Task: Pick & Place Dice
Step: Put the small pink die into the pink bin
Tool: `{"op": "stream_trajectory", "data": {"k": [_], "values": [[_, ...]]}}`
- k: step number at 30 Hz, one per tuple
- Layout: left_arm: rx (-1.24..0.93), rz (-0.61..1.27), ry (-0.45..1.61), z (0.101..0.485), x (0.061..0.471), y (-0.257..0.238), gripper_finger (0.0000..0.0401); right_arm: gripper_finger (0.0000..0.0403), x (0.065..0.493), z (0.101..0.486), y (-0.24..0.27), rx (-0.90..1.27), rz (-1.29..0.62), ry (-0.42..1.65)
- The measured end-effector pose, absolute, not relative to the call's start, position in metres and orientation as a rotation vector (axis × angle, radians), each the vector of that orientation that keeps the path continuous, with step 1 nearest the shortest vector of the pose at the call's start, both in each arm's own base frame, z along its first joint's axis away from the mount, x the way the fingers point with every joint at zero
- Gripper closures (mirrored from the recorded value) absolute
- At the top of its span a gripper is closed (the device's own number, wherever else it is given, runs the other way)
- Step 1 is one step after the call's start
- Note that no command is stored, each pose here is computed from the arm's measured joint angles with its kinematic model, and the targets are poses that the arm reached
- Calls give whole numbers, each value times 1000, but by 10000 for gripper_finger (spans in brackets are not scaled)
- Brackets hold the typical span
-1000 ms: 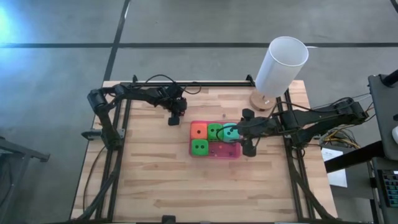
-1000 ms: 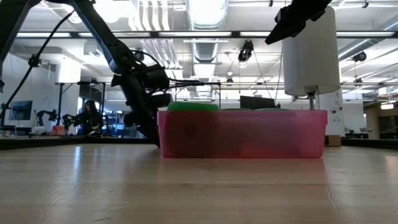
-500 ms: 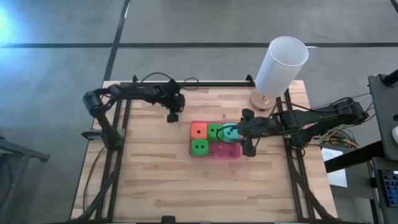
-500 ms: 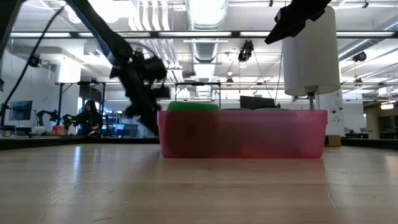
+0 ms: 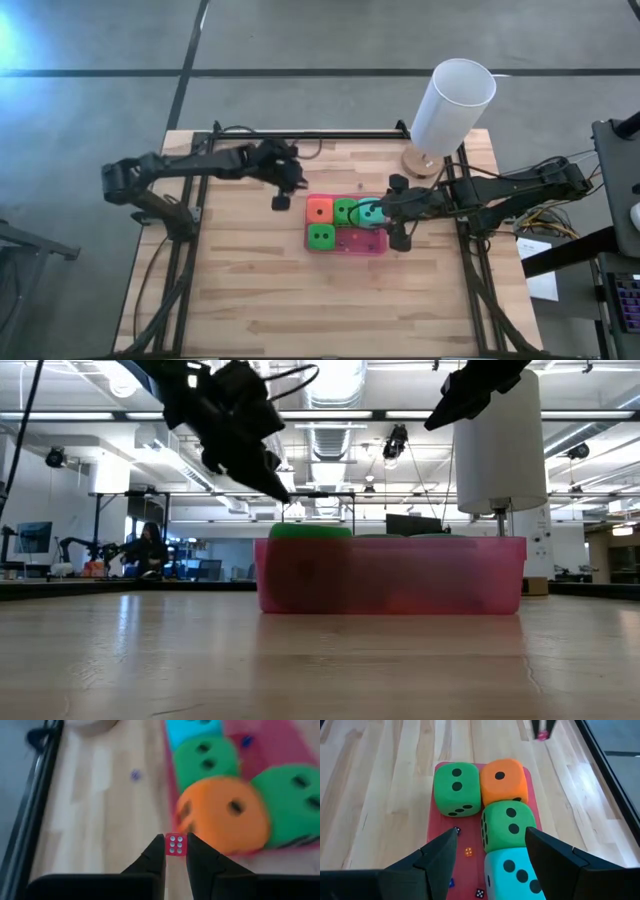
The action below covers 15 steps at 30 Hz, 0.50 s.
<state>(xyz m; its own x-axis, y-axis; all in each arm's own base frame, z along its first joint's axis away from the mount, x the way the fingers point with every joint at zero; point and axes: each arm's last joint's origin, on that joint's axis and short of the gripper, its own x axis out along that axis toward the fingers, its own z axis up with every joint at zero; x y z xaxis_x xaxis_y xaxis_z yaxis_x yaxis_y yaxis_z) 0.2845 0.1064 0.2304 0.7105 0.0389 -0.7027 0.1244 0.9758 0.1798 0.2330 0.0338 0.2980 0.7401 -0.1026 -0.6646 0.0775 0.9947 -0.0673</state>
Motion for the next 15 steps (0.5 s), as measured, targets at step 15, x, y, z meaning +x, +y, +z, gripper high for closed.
{"op": "stream_trajectory", "data": {"k": [15], "values": [[140,-185,580,235,326,31,347,172,261,271,39,-148,-54,701]]}}
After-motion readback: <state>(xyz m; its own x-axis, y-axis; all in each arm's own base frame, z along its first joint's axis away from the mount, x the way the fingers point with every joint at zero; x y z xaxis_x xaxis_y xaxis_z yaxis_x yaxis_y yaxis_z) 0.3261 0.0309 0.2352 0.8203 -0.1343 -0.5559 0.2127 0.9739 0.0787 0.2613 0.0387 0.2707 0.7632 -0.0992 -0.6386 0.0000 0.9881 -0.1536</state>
